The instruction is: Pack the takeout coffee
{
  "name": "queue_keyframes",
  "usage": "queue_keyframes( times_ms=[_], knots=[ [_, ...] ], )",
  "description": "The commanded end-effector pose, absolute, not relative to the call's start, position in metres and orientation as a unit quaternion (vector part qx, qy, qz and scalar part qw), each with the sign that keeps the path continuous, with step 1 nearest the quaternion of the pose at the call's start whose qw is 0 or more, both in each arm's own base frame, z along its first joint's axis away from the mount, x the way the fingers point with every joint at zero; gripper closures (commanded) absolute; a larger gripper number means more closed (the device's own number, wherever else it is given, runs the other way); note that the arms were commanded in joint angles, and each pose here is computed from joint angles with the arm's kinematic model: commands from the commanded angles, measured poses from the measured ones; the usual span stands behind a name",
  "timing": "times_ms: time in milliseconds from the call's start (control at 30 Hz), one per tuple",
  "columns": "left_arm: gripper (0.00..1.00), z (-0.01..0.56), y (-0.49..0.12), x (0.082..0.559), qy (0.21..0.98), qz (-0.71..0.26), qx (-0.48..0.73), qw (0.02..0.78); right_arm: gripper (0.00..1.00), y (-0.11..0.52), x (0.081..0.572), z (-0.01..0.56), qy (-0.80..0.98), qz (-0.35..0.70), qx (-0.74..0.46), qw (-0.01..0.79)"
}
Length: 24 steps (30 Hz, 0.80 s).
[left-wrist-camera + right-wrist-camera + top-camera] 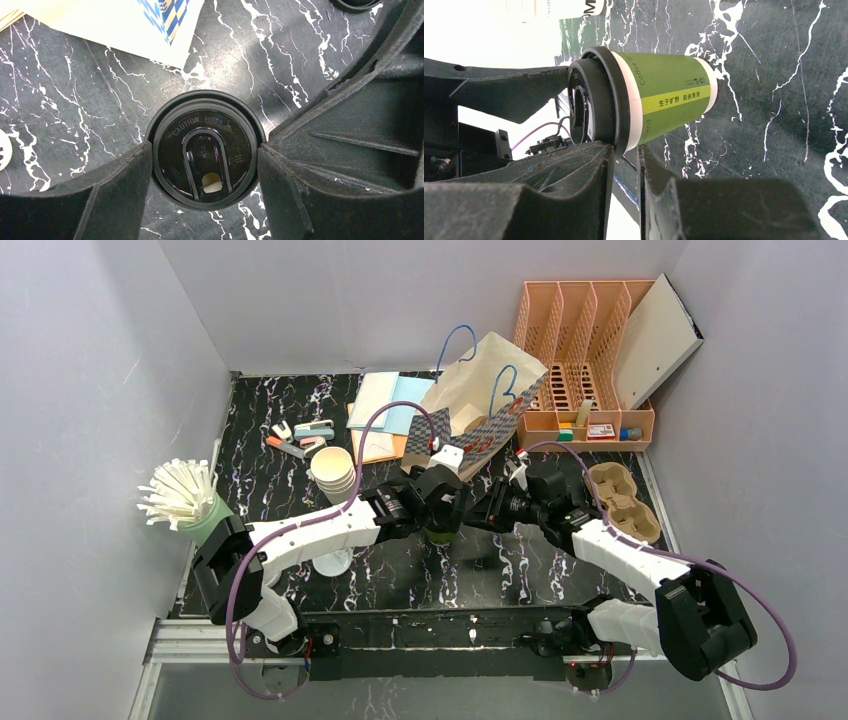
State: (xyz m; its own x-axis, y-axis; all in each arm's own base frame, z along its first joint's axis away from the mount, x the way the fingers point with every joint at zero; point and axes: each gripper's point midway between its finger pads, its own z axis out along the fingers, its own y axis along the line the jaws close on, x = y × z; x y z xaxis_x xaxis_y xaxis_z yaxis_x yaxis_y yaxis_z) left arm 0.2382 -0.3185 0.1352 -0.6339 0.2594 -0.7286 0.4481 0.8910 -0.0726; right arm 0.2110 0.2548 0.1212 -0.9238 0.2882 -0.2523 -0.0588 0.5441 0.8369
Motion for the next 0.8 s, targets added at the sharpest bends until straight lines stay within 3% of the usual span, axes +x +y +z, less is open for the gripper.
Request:
queue_keyframes(
  times_ms=[0, 767],
  knots=[
    [0.61, 0.111, -0.314, 0.222, 0.91, -0.12, 0.208, 0.337, 0.7, 0.233, 0.198, 0.076, 0.904, 0.39, 0.109, 0.14],
    [0.62, 0.078, -0.295, 0.215, 0.922, -0.076, 0.222, 0.308, 0.75, 0.228, 0.183, 0.03, 0.916, 0.37, 0.122, 0.099]
  ],
)
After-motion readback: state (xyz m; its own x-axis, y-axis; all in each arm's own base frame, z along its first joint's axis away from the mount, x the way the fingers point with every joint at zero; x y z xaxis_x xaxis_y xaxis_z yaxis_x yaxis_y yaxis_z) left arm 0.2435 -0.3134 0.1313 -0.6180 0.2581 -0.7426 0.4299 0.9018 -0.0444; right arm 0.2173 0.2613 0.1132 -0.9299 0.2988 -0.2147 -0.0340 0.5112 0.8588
